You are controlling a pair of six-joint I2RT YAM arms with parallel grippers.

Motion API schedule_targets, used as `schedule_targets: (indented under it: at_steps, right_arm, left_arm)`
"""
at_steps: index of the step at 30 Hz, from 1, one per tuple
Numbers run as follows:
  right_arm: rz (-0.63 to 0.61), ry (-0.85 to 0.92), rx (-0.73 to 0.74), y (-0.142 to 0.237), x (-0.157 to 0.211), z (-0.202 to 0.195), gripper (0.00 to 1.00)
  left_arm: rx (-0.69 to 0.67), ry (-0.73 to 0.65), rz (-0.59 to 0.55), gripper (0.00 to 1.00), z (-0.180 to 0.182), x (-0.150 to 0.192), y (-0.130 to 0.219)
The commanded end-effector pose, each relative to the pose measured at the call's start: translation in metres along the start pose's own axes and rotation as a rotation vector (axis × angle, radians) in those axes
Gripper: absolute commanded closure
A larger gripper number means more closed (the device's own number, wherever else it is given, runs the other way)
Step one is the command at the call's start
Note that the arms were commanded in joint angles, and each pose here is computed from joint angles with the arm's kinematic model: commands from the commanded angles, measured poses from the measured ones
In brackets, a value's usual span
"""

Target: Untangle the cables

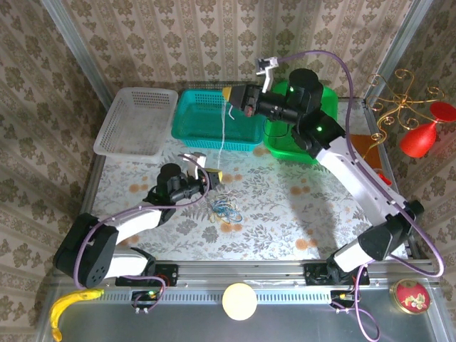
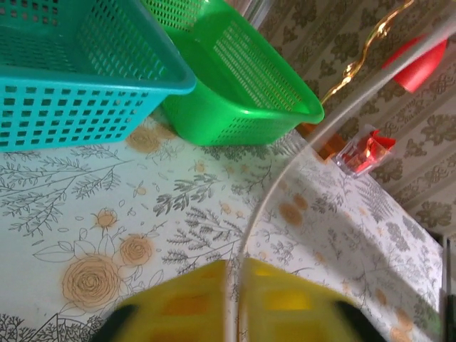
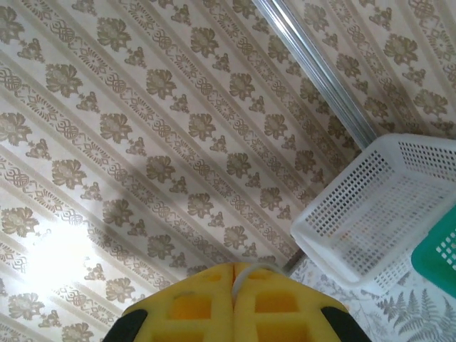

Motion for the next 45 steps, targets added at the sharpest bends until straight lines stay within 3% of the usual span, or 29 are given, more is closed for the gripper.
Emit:
schedule_targets:
  at_steps: [1,4,9,21,34,39,41,45]
  right_arm:
    - [-0.024,0.067,-0.033,-0.005,-0.016,0.01,1.0]
    - [-0.024,0.094,-0.031,-0.018,-0.027,0.005,1.0]
    - [-0.015,0.115,-0.024,-0.046,-0.046,-0.014,1.0]
    - [0.024,0.105,0.053,-0.111,-0.06,-0.099,1.0]
    - [0.137,-0.02,0.242,-0.158,-0.002,-0.228,0.99]
    - [0.229,-0.035,0.424,-0.154,0.026,-0.269,0.51]
    - [0.243,-0.022,0.465,-0.148,0.025,-0.267,0.43]
    - [0.226,0.012,0.466,-0.136,0.012,-0.24,0.38]
  left_arm:
    - [-0.027,0.003,-0.032,0.52,-0.005,-0.019,0.003]
    - [-0.081,0.002,-0.052,0.2,-0.006,-0.026,0.012]
    - [-0.172,0.015,-0.076,0.0,-0.007,-0.032,0.033]
    - [-0.383,0.083,-0.161,0.0,-0.012,-0.04,0.09]
    - [-0.42,0.125,-0.169,0.0,-0.004,-0.05,0.099]
    - [-0.407,0.167,-0.142,0.0,-0.002,-0.051,0.092]
    - [-0.4,0.186,-0.129,0.0,-0.001,-0.052,0.089]
    - [-0.393,0.222,-0.106,0.0,0.001,-0.052,0.086]
Point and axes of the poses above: each hand's point on the last joint's axis, 136 mm out from that joint toward the fingers, its own y axis back along the fingers, its own z axis along the line the jaws close on, x = y × z, the point moved 10 cm from there along y, back along the fingers, and after that the axes turned 9 degrees about -y, right-handed, at the moved point
